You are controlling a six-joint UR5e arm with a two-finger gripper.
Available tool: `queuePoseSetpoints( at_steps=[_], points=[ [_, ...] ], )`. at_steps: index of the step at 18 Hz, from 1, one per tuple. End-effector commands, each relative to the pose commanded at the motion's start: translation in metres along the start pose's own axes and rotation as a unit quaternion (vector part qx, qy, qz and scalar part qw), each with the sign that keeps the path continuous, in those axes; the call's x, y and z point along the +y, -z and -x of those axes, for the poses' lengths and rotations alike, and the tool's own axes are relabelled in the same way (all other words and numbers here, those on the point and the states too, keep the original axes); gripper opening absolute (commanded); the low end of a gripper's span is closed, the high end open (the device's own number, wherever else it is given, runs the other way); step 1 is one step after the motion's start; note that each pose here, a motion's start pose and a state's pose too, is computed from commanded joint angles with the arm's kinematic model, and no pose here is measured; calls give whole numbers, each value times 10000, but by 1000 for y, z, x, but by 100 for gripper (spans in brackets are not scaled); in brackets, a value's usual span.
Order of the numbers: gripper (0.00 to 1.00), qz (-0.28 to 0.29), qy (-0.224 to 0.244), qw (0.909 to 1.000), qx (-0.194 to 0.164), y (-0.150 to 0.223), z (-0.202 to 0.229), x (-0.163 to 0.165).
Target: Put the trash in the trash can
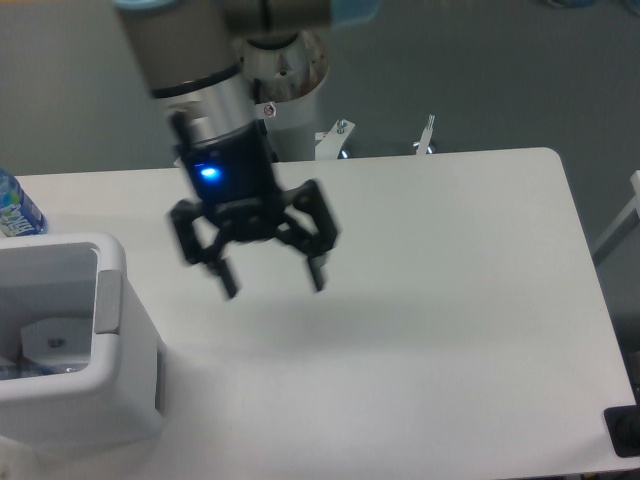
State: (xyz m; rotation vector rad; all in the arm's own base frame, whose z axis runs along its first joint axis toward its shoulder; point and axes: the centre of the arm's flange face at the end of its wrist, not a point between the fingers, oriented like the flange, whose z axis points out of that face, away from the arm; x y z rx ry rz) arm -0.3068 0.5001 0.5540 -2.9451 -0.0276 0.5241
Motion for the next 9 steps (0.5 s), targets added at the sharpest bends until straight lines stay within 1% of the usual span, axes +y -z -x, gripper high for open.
queuePoseSetpoints(
  at_steps=[2,4,5,7,9],
  points=[
    [100,333,-755,9961,300,-3,0,22],
    [100,568,-1246,9889,575,2,4,46],
    [100,619,-1433,9857,637,6,9,57],
    [100,654,-1675,9815,653,11,26,75],
    [100,616,-1827,9794,599,15,31,77]
  ],
)
